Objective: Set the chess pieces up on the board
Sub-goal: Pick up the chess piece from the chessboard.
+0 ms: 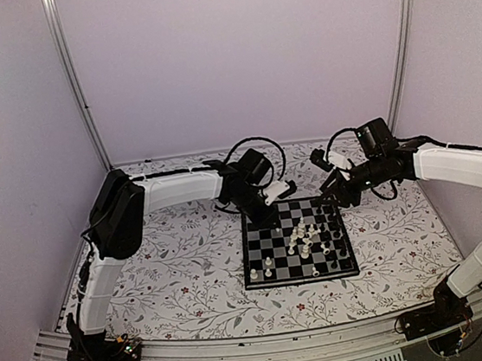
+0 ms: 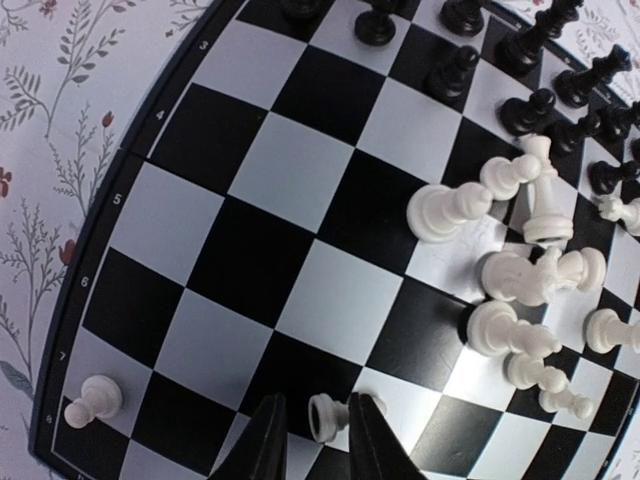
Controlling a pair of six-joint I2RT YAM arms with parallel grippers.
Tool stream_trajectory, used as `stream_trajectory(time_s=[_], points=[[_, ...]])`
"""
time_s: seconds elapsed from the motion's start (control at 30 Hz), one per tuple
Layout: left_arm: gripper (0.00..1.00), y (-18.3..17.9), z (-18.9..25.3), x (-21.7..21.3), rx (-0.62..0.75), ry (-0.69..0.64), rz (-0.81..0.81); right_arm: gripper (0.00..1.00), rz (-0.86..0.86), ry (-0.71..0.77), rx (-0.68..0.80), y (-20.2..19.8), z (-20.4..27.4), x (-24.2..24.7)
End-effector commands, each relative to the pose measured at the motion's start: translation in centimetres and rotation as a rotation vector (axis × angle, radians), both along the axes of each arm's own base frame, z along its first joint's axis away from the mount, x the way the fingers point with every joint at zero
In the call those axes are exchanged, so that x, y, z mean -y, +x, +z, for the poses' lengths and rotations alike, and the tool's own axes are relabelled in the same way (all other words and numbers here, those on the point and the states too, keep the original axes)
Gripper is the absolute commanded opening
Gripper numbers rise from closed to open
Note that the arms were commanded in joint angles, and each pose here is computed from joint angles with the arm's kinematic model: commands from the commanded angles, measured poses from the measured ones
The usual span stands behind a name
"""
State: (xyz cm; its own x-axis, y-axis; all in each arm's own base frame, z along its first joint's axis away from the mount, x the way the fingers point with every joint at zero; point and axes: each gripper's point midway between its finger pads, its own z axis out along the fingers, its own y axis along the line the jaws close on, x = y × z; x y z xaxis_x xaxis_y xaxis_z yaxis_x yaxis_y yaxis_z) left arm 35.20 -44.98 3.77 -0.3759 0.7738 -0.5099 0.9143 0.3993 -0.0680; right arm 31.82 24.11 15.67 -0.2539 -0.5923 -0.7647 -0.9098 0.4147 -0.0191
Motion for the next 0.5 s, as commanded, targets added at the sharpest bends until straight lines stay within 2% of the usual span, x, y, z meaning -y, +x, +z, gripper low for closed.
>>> stream_trajectory(time_s=[0.0,0.27,0.37,0.47], points=[[0.21,0.0,-0.8,-0.3,-0.041,0.007,0.021,0.43,0.008,0.011,0.018,-0.2,0.4,0.1],[0.06,-0.6,-0.9,-0.7,-0.103,-0.012,0.016,0.42,0.011,0.009,0.006,-0.2,0.1,0.0],[0.02,0.1,0.8,-0.9,-0.120,-0.058,0.061,0.42,0.020,0.014,0.000,-0.3,0.0,-0.1],[0.01,0.8,3.7,-0.9,-0.153,-0.157,0.103,0.42,0.036,0.025,-0.012,-0.4,-0.1,-0.4]])
